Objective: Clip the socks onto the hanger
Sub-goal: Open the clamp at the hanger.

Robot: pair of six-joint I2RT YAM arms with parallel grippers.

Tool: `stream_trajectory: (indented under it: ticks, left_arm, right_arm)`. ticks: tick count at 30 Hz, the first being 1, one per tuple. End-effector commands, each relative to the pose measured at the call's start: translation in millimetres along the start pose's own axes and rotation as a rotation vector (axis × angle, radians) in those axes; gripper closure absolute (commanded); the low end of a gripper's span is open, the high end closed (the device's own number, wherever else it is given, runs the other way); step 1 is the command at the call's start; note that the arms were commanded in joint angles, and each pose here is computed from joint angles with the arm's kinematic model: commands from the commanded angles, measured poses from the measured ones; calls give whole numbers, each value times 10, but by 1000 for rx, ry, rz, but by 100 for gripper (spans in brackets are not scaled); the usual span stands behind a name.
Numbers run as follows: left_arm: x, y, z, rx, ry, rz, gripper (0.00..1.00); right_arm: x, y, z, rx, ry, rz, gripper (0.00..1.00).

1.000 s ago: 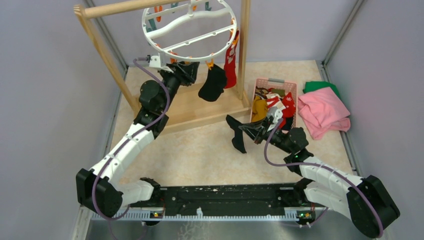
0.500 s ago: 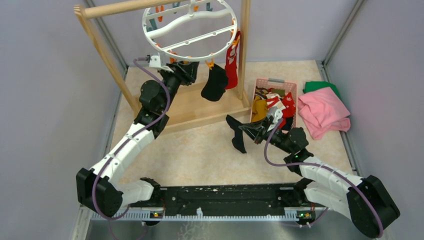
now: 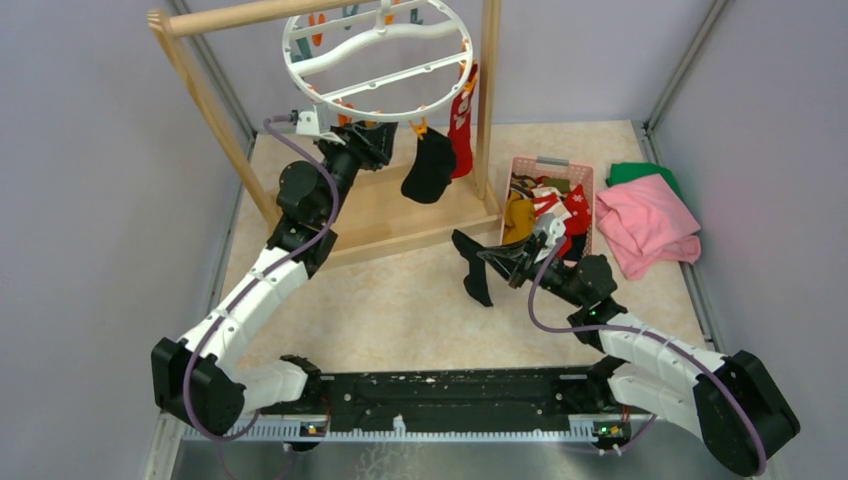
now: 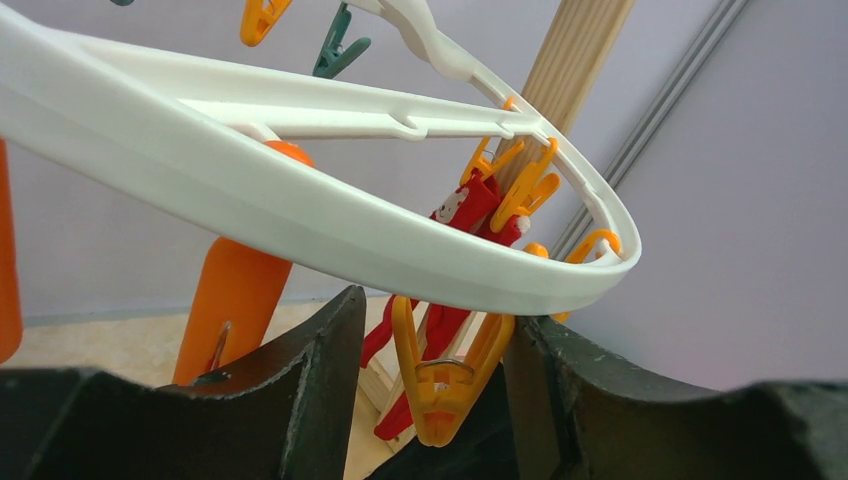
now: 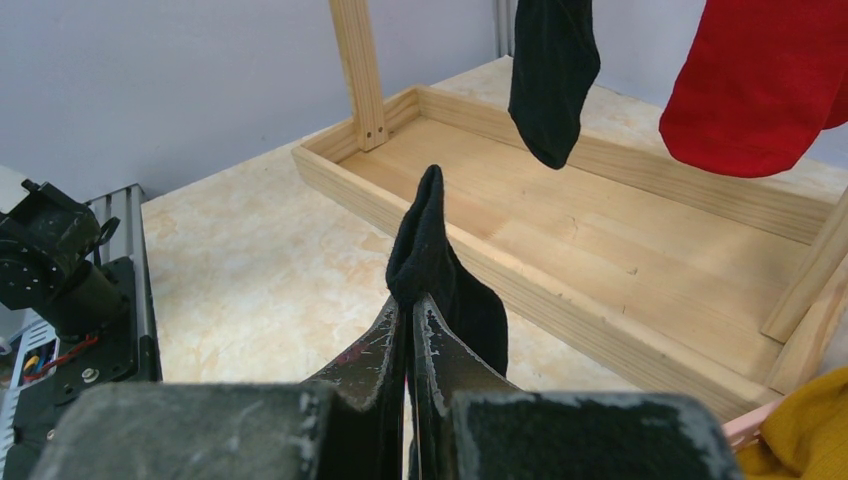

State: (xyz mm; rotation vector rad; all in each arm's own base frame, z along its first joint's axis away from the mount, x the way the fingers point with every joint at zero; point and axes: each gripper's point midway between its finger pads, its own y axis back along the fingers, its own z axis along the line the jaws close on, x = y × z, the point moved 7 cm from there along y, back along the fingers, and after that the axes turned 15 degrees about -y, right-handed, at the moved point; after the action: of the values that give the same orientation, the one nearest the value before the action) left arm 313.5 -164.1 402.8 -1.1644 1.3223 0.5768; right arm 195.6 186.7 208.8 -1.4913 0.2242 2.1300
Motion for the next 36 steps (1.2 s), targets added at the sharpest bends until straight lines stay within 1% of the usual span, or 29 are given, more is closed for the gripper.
stream_trajectory:
  ticks: [1,4,8,11,12,16,19,23,27,30,33,36]
  left_arm:
    - [-293,1,-56,18,-8,-109,43]
    - [-278,-11,-57,22,-12,-106,44]
    - [-277,-19,-67,29,-17,-105,50]
    - [-287,-24,-75,32,-14,-107,58]
    - [-290,-26,-76,32,-14,-107,59]
    - [-289,-37,-99,38,-5,-100,67]
    - [-295,-50,-114,42,1,-98,77]
    - [-292,-63,-131,42,9,-91,84]
    - [-284,-82,-146,40,13,-85,86]
    - [-270,-96,-152,38,14,-74,88]
    - [-229,-109,-145,25,20,-62,92]
    - [-208,-130,-133,11,29,-55,94]
  right_arm:
    - [-199,-51,48,-30,29,-63,100]
    - [-196,-54,46,-30,29,-62,100]
    - [-196,-58,49,-32,28,-61,100]
    - [-198,-59,50,-33,27,-61,100]
    - [-198,-59,49,-33,27,-61,100]
    - [-194,-58,50,-34,28,-59,100]
    - [-201,-61,58,-41,30,-58,100]
    - [-200,-86,86,-72,29,-37,100]
    - [-207,-141,160,-151,16,2,100]
    - [-253,-212,231,-191,24,2,100]
    - [-318,-368,318,-181,59,14,100]
    - [-400,-609,430,-149,111,26,100]
